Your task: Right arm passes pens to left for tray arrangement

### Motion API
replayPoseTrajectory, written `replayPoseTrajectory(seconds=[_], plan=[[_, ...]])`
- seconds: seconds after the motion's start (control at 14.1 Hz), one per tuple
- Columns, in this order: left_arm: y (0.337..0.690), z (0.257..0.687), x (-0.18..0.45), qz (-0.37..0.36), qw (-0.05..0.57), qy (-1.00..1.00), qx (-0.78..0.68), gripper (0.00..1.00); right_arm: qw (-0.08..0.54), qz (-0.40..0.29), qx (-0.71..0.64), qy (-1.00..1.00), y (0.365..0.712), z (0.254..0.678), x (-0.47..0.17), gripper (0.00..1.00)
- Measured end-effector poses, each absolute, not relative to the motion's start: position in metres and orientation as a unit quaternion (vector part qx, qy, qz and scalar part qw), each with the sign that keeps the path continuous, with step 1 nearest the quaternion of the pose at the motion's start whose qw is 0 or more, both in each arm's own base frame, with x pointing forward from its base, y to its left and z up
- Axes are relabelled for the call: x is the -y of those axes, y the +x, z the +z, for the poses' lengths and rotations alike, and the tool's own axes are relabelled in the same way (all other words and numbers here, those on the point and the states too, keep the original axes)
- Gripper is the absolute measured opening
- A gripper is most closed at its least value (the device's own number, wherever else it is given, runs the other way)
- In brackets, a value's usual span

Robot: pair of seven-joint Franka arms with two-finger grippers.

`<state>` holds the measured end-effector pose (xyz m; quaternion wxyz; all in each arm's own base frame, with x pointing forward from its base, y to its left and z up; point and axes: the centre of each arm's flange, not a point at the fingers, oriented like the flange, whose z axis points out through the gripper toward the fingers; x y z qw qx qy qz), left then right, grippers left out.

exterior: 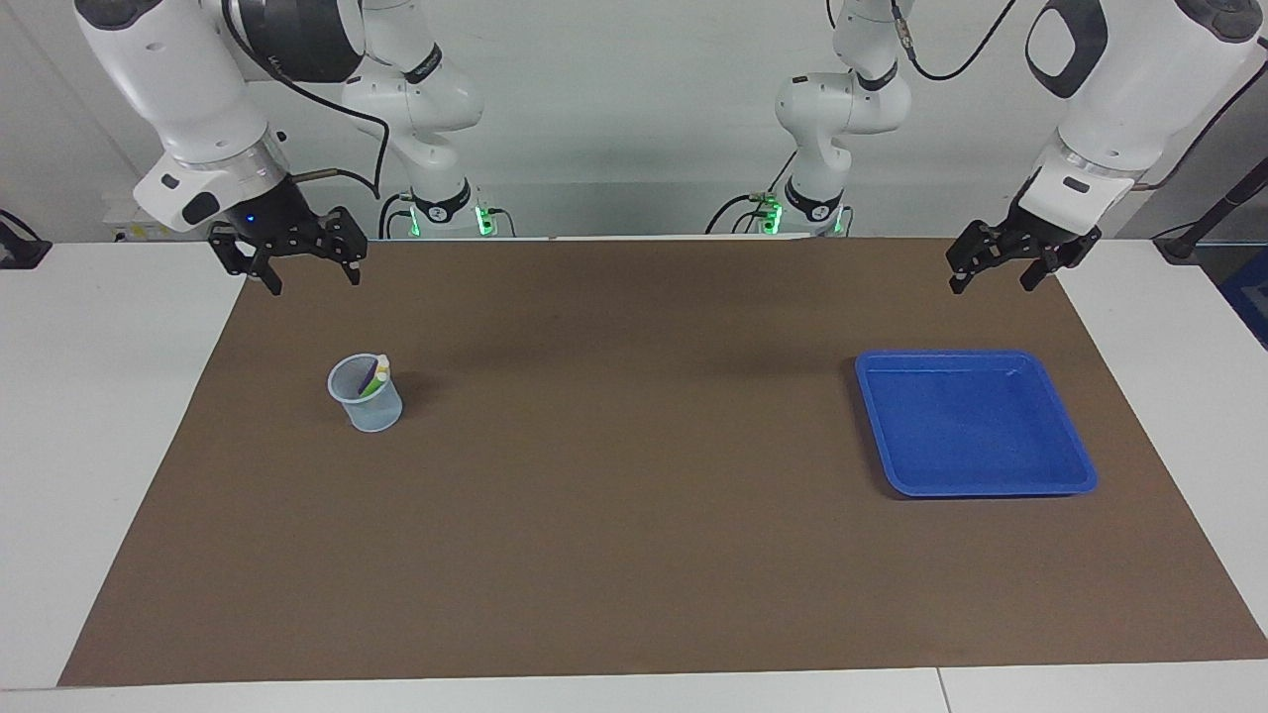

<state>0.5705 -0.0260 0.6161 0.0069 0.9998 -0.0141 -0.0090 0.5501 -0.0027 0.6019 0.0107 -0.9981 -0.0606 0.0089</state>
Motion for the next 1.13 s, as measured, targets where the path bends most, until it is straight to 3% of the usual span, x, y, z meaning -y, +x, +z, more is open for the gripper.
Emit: replayPoseTrajectory(seconds=[0.5,0.85,1.13], plan=[[0.571,0.616,0.026,-0.007,0.007,1.000,0.013,1.00,0.011,0.008,0.082,-0.997,0.547,0.590,-0.022,1.00],[0.571,0.618,0.023,-0.003,0.008,1.000,0.008,1.00,0.009,-0.017,0.103,-0.994,0.551,0.546,-0.047,1.00],[0.572,0.618,0.014,0.001,0.008,1.000,0.000,1.00,0.009,-0.002,0.101,-0.995,0.558,0.484,-0.047,1.00]])
